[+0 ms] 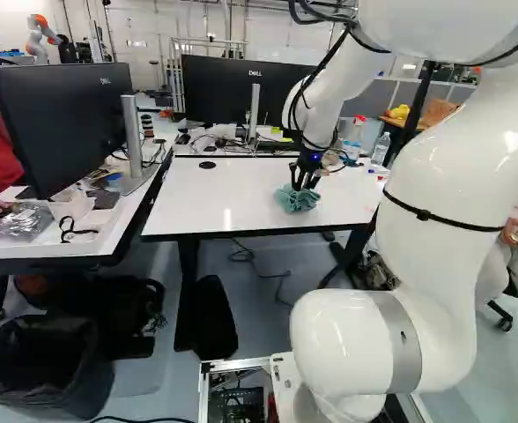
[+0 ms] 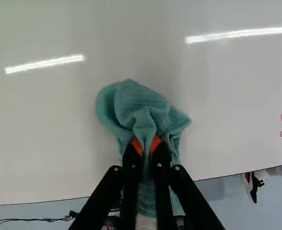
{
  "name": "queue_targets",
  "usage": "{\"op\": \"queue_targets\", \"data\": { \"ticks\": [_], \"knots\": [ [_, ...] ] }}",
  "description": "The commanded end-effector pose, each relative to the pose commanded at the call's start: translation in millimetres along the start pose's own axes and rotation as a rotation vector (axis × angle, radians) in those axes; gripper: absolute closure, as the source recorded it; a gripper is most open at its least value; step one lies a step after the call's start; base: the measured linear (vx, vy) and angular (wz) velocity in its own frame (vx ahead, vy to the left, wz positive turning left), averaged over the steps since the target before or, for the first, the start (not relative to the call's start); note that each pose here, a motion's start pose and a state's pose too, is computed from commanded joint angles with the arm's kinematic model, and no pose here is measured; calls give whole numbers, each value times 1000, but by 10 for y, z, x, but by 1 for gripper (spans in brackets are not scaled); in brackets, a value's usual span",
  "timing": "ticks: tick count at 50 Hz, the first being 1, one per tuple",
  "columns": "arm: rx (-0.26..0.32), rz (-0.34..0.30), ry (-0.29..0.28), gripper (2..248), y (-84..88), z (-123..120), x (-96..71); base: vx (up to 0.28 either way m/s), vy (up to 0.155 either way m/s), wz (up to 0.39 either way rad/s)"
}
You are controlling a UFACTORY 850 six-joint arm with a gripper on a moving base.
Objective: Clean the table with the green towel
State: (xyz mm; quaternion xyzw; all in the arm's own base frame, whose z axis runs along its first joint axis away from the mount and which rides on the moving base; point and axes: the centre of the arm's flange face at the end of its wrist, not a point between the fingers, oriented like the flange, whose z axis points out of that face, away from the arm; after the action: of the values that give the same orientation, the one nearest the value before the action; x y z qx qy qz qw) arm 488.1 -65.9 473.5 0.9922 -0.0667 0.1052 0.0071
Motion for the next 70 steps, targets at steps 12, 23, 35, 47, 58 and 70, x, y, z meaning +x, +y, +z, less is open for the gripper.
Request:
{"op": "queue_targets", "data": {
  "ticks": [12, 23, 35, 47, 58, 70],
  "knots": [
    [3, -12, 9, 212, -66, 44, 216, 0, 0, 0],
    [9, -41, 16, 212, -224, 72, 348, 0, 0, 0],
    [19, -84, 17, 212, -454, 75, 361, 0, 0, 0],
    [28, -127, 16, 212, -683, 62, 305, 0, 0, 0],
    [35, -160, 10, 212, -843, 32, 160, 0, 0, 0],
    [40, -186, 1, 212, -938, -12, -53, 0, 0, 0]
  ]
}}
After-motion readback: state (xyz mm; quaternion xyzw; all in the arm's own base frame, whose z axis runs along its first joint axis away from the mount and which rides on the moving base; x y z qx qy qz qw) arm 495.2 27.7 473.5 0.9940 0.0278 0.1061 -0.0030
